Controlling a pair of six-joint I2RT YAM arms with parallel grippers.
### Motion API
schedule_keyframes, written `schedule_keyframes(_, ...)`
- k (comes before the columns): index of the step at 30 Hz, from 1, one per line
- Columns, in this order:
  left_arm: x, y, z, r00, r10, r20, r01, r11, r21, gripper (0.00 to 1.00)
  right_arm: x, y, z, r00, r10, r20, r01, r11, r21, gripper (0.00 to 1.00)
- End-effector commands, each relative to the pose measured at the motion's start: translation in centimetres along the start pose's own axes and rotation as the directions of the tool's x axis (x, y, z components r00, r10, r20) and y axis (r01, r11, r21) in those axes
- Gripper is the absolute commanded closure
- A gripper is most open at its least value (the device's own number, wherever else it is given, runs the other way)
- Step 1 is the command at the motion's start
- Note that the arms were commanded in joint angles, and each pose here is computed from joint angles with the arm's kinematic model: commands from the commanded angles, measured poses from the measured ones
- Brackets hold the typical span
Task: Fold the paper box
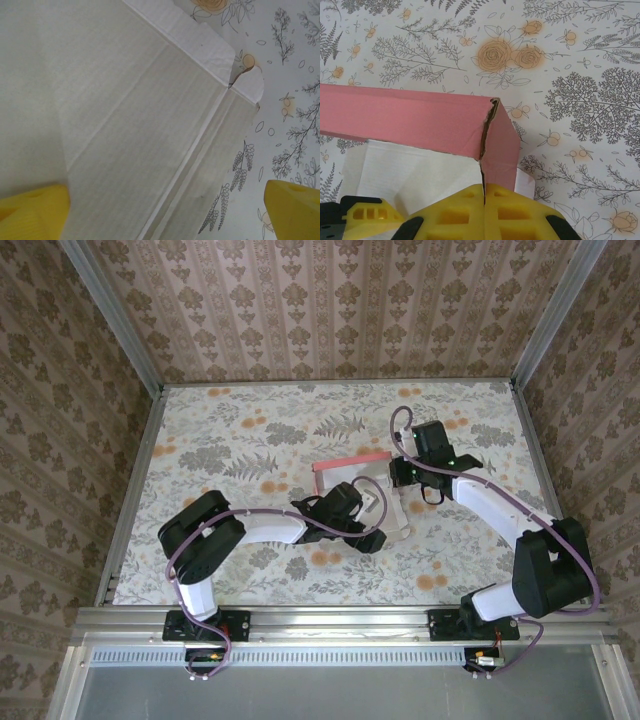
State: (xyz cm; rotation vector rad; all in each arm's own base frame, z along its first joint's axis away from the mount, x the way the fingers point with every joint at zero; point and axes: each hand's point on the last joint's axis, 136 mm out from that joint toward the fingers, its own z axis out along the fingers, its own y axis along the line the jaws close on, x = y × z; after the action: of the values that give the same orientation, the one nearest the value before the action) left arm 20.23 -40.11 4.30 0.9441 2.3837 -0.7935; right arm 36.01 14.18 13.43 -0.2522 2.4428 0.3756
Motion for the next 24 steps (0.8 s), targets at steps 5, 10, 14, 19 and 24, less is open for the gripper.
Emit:
schedule_keyframes(5, -4.0, -2.3, -4.1, 0.986, -0.089, 0.144, 0.073, 0.991, 0.116, 0.00, 1.2, 1.4, 0.3, 0.999, -0.039, 0.003, 0.040, 0.999, -0.031, 0.93)
schedule_keyframes(10, -6.2, -2.8, -9.6, 0.976, -0.106, 0.192, 0.083, 0.989, 0.123, 0.00, 0.4, 2.9, 0.4, 0.995, -0.090, 0.033, 0.093, 0.992, -0.089, 0.93)
schedule_keyframes(14, -7.3, -2.0, -13.9, 0.974, -0.107, 0.197, 0.088, 0.991, 0.103, 0.00, 0.0, 3.8, 0.8, 0.991, -0.133, 0.033, 0.136, 0.985, -0.103, 0.93)
schedule_keyframes(19, -8.5, 1.4, -18.0, 0.973, -0.128, 0.194, 0.125, 0.992, 0.026, 0.00, -0.2, 5.2, 1.3, 0.982, -0.182, 0.041, 0.186, 0.974, -0.130, 0.92)
schedule_keyframes(24, -9.7, 6.0, -20.1, 0.970, -0.138, 0.199, 0.147, 0.989, -0.029, 0.01, -0.5, 6.5, 1.8, 0.973, -0.225, 0.053, 0.231, 0.959, -0.164, 0.92)
